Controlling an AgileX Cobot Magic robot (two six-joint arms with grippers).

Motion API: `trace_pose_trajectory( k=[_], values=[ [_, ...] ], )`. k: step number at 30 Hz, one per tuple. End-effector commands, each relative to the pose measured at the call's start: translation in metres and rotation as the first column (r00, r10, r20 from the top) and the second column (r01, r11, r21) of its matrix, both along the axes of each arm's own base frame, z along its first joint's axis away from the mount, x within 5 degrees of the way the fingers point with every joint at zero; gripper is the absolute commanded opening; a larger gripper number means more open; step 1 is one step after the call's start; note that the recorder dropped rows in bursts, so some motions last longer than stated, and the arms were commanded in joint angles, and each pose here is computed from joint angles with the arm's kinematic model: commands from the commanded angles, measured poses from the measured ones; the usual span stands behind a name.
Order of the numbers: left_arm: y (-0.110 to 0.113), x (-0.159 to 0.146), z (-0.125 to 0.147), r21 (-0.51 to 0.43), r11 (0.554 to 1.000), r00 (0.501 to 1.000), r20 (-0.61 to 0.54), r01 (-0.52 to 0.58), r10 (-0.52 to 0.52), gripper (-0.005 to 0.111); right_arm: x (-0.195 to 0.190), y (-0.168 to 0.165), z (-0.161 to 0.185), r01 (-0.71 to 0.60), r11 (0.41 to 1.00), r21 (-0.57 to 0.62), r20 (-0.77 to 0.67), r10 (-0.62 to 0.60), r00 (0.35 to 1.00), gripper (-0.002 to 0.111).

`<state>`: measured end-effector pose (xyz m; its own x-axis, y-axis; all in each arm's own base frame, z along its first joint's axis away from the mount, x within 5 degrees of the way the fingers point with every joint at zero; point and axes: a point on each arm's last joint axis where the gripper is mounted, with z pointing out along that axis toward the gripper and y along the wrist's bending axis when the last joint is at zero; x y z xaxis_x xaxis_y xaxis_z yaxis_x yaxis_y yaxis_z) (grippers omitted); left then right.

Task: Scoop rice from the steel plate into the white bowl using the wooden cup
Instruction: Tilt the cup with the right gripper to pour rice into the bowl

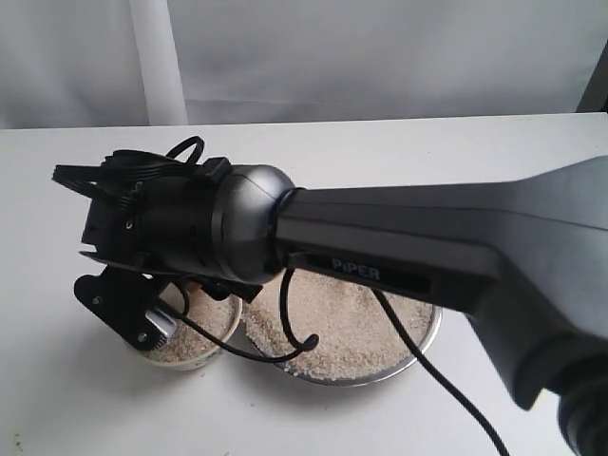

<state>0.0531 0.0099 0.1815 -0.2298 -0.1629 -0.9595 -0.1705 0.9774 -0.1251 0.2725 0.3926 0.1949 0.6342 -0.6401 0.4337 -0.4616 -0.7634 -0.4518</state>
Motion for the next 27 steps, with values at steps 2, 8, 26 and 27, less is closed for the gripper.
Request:
trace_pose_trajectory(
  k=[2, 8, 26, 27],
  values=[
    [-0.0003, 0.0000, 0.0018, -0.006, 1.000, 1.000, 0.012, 0.001, -0.001, 0.000, -0.0071, 0.0066, 0.0095, -0.038, 0.999, 0.002, 0.047, 0.038, 0.998, 0.000],
    [-0.0003, 0.0000, 0.0018, -0.006, 1.000, 1.000, 0.012, 0.001, -0.001, 0.000, -0.0066, 0.0059, 0.0105, -0.041, 0.999, -0.019, 0.066, 0.042, 0.997, 0.000],
    [-0.0003, 0.0000, 0.0018, -0.006, 1.000, 1.000, 0.012, 0.001, -0.001, 0.000, -0.0078, 0.0091, 0.0177, -0.084, 0.992, -0.092, 0.180, 0.099, 0.979, 0.000],
    [-0.0003, 0.0000, 0.0018, -0.006, 1.000, 1.000, 0.012, 0.001, -0.001, 0.000, -0.0079, 0.0095, 0.0176, -0.085, 0.992, -0.088, 0.178, 0.100, 0.979, 0.000]
  ],
)
